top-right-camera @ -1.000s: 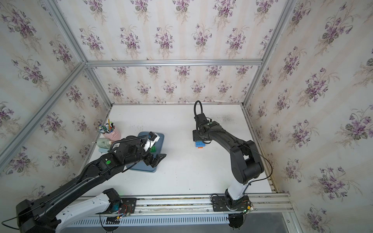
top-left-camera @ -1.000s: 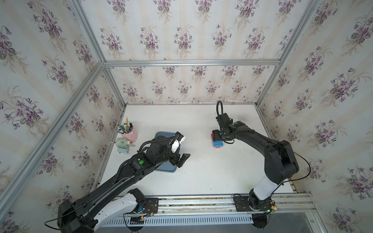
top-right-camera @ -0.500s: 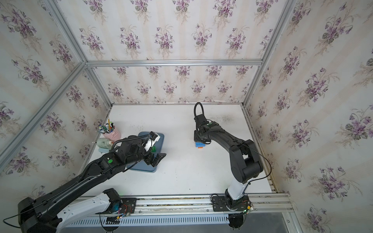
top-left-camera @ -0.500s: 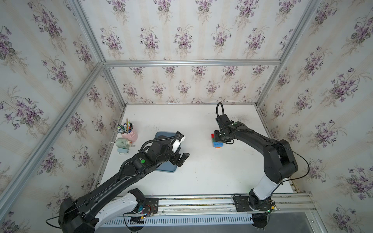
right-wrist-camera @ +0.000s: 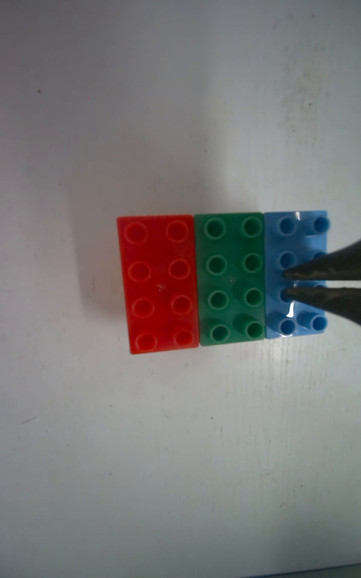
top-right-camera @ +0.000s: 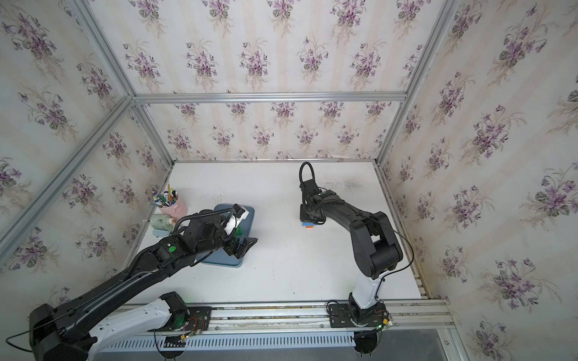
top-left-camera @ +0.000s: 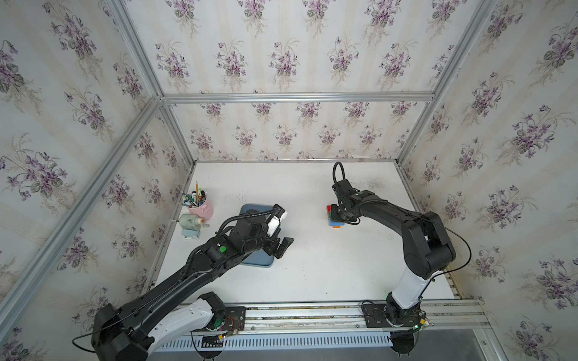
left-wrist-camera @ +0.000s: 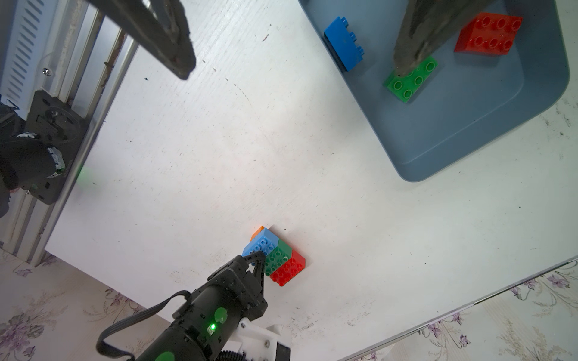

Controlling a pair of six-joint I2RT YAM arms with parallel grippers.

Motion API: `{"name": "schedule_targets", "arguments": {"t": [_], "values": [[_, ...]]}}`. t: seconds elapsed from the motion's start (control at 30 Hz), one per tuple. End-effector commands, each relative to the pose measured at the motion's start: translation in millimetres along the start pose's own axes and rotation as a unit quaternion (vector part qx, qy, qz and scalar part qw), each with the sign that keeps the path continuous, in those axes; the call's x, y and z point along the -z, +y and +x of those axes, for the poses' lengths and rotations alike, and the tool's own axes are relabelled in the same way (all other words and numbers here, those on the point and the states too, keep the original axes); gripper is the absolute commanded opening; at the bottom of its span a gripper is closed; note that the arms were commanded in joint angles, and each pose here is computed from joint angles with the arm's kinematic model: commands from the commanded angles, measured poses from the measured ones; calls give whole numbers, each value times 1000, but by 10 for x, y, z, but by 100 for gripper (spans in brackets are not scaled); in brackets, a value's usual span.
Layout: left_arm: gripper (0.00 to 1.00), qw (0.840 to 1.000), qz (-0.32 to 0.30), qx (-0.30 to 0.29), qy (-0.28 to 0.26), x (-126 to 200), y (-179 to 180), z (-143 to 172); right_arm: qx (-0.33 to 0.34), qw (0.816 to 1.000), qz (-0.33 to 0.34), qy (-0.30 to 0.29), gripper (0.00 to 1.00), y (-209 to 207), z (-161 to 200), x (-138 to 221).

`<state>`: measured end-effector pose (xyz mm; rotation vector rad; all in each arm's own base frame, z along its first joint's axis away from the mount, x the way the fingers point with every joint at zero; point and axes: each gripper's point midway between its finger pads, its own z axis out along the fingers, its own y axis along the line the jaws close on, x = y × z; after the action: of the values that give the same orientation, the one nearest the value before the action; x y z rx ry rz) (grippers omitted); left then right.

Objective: Assemble a rectangle with lego
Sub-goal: Assemble the lego brick with the lego brick.

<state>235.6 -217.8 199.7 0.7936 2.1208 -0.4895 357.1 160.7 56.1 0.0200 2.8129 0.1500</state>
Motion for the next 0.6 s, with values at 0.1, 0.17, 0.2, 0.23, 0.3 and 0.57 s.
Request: {"name": "schedule_targets", "arguments": {"t": [0.1, 0.17, 0.2, 0.23, 0.3, 0.57], "values": [[100, 1000, -6, -2, -13, 24, 17, -81, 0, 1000, 13, 11, 9, -61, 66, -26], [100, 1000, -7, -1, -11, 18, 21, -70, -1, 1000, 8, -1, 13, -42, 14, 38], [100, 1000, -10, 0, -13, 24, 31, -74, 0, 1000, 4, -8, 15, -26, -18, 77], [100, 1000, -13, 3, -14, 30, 43, -81, 0, 1000, -2, -18, 17, -4, -63, 138], [100, 999, -29, 12, -17, 47, 94, -93, -1, 999, -14, -40, 24, 41, -157, 267], [100, 977, -167, 124, -43, 269, 594, -136, -1, 988, -83, -129, 56, 225, -413, 883]]}}
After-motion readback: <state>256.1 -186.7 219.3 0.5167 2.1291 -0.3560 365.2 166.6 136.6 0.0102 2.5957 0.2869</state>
